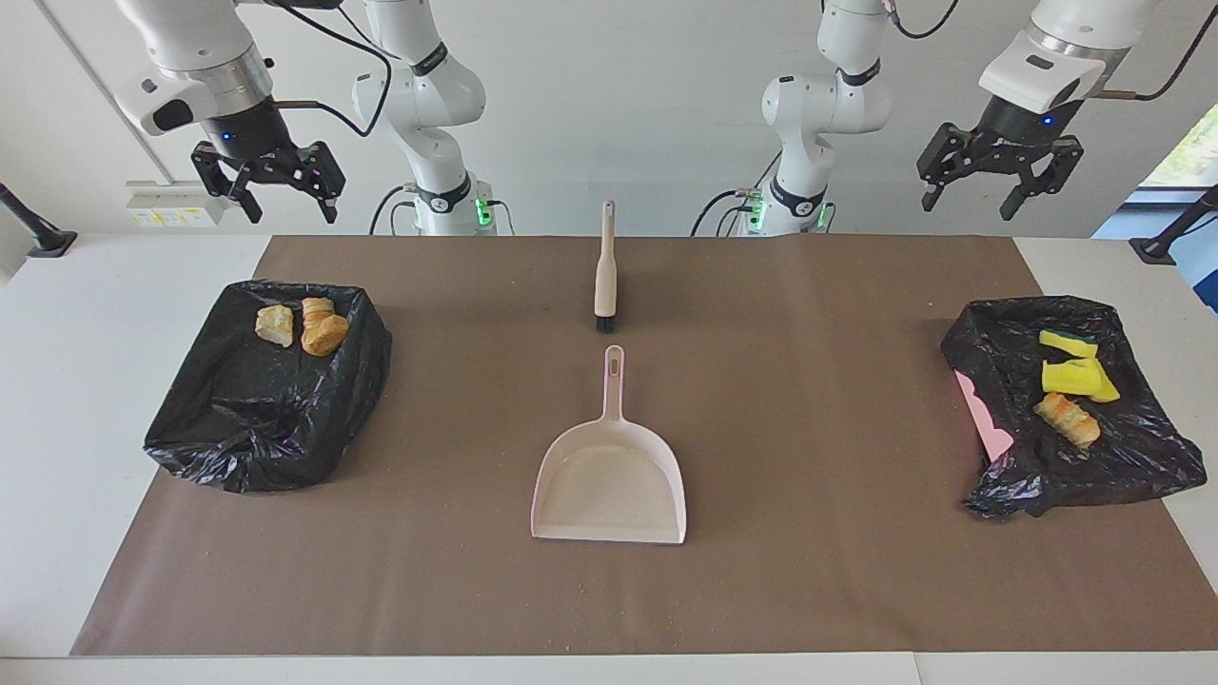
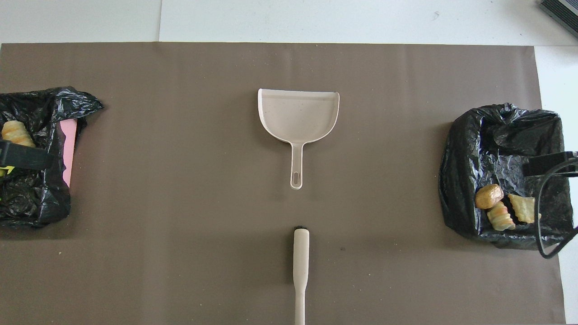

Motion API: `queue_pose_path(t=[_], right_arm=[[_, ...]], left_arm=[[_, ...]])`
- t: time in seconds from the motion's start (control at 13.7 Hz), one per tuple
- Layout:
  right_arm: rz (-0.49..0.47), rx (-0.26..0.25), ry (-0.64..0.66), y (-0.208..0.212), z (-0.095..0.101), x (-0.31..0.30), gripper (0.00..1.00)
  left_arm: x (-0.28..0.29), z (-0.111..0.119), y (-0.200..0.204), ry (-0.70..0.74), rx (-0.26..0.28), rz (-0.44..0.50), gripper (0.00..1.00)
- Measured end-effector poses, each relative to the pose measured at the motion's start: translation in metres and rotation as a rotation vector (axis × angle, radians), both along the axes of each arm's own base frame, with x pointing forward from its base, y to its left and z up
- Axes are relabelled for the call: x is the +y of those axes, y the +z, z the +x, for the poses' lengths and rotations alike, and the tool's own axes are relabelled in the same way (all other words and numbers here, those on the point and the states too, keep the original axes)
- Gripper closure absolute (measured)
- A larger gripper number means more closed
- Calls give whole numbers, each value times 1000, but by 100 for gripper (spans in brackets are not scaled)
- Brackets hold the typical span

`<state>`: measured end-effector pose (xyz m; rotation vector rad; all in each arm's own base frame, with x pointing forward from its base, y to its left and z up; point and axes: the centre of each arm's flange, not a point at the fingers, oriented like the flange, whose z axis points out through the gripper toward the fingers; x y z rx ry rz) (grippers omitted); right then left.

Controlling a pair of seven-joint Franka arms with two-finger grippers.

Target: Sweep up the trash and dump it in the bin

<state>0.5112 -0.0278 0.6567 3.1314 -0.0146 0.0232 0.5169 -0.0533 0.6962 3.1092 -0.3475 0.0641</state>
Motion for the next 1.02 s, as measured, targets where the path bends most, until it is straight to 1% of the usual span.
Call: queue_pose_path(t=[0.29, 0.59, 1.02], right_arm=[[0, 0, 0, 0, 0, 0, 0], [0, -1, 0, 0, 0, 0, 0], [0, -1, 0, 0, 0, 0, 0]], left_arm=[[0, -3, -3, 0, 27, 3, 0], [1, -5, -6, 0, 42, 4, 0], [3, -6, -9, 3, 48, 19, 0]])
